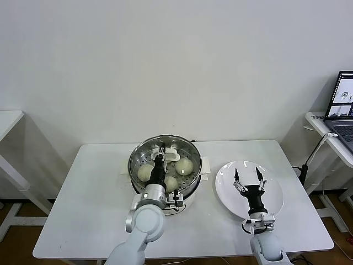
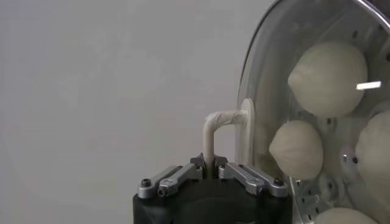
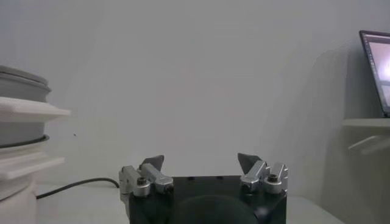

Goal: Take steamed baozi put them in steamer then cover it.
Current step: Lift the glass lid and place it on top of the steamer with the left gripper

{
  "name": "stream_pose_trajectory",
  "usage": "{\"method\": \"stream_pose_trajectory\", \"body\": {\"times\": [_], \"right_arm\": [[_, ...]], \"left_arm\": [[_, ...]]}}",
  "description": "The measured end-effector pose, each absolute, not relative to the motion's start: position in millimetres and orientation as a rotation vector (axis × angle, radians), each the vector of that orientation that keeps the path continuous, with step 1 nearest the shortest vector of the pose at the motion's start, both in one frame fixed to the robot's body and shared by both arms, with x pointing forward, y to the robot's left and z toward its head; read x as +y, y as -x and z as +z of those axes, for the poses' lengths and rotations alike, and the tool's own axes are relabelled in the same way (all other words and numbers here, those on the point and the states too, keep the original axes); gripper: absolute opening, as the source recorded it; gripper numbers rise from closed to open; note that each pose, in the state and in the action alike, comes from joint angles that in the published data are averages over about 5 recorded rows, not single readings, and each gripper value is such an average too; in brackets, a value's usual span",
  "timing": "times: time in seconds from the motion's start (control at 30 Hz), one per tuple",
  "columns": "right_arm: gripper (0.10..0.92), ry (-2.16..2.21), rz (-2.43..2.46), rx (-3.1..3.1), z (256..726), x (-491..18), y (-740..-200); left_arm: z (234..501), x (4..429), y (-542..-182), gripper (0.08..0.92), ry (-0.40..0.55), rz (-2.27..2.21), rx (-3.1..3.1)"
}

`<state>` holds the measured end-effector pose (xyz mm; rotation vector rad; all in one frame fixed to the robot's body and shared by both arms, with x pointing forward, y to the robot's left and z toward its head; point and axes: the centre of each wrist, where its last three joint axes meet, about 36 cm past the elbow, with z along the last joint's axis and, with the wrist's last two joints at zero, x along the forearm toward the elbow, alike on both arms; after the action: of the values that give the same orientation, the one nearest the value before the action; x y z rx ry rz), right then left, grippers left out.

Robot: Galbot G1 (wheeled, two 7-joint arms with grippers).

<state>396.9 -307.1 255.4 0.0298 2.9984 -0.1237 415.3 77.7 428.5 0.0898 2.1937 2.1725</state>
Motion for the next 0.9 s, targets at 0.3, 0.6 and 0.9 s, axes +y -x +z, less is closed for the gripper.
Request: {"method": "stream_pose_trajectory", "body": {"times": [0.3, 0.6, 0.9], "right_arm": [[0.823, -0.029, -0.126, 2.999, 253.8, -306.9, -396.8], [0.823, -0.028, -0.129, 2.997, 254.0, -306.7, -397.2], [0.823, -0.027, -0.129, 2.996, 254.5, -306.7, -398.0]], "left_arm": [[424.4, 76.2, -415.3, 0.194, -0.097, 2.173, 2.205], [419.8, 78.6, -418.0, 0.194, -0.095, 2.192, 2.193], [419.8, 79.5, -415.3, 0.381, -0.091, 2.191, 2.199]]}}
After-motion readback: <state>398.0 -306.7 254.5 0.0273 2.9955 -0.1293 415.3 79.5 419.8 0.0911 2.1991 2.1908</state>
